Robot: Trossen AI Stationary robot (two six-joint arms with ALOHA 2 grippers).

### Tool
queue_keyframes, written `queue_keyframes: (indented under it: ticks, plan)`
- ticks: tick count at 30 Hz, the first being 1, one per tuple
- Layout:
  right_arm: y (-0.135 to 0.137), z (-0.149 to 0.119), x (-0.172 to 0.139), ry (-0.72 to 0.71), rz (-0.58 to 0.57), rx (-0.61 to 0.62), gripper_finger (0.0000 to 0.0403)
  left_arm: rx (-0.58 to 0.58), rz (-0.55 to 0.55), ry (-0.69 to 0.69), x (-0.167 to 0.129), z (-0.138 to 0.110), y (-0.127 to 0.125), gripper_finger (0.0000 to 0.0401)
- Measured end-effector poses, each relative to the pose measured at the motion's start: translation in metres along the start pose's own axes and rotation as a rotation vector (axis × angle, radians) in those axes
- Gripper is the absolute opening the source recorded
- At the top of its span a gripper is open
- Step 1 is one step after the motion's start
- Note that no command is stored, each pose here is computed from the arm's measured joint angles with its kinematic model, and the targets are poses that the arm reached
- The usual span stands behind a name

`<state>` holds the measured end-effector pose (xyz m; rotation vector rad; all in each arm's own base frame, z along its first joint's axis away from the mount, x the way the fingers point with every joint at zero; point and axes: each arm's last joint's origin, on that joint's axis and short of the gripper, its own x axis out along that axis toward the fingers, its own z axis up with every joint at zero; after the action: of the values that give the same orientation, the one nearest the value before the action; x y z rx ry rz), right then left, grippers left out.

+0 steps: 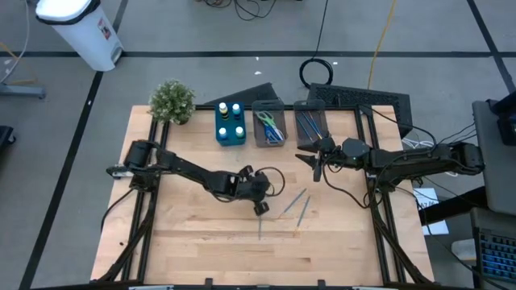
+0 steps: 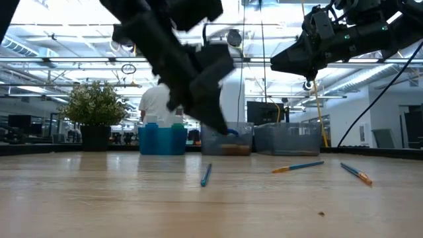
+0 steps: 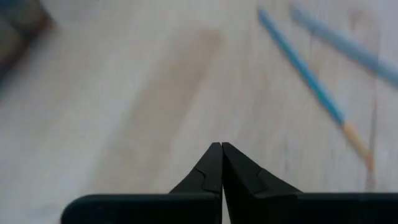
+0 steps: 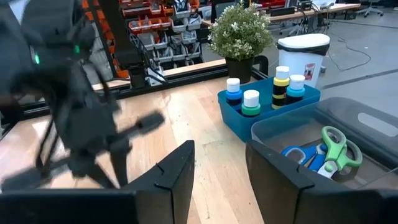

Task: Pick & Place Paint Supplies
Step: Put the blue paint brush into the right black bin

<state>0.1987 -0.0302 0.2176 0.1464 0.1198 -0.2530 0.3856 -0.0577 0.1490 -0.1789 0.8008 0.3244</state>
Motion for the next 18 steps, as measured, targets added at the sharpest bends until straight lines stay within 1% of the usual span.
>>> queue_keyframes:
  ticks: [4, 5, 7, 10, 13, 16, 18]
  plan:
    - [0.000, 0.000, 0.000, 0.003, 0.000, 0.000, 0.0134, -0.001, 0.039, -0.048, -0.021, 0.013, 0.005, 0.0001]
    - [0.000, 0.000, 0.000, 0.005, 0.000, -0.001, 0.0134, -0.002, 0.034, -0.051, -0.024, 0.014, 0.005, 0.0001]
    - [0.000, 0.000, 0.000, 0.005, 0.000, 0.000, 0.0134, -0.021, -0.023, -0.033, -0.032, 0.017, 0.004, 0.0005]
    - [0.000, 0.000, 0.000, 0.005, 0.000, 0.000, 0.0134, -0.103, -0.120, 0.014, -0.034, 0.017, 0.001, 0.0025]
    - [0.000, 0.000, 0.000, 0.005, 0.000, 0.000, 0.0134, -0.135, -0.142, 0.067, -0.026, 0.007, -0.005, 0.0058]
    - [0.000, 0.000, 0.000, -0.002, 0.001, 0.000, 0.0134, -0.081, -0.140, 0.098, -0.016, -0.003, -0.011, 0.0092]
    - [0.000, 0.000, 0.000, -0.001, 0.001, 0.000, 0.0134, 0.026, -0.149, 0.104, -0.007, -0.011, -0.017, 0.0112]
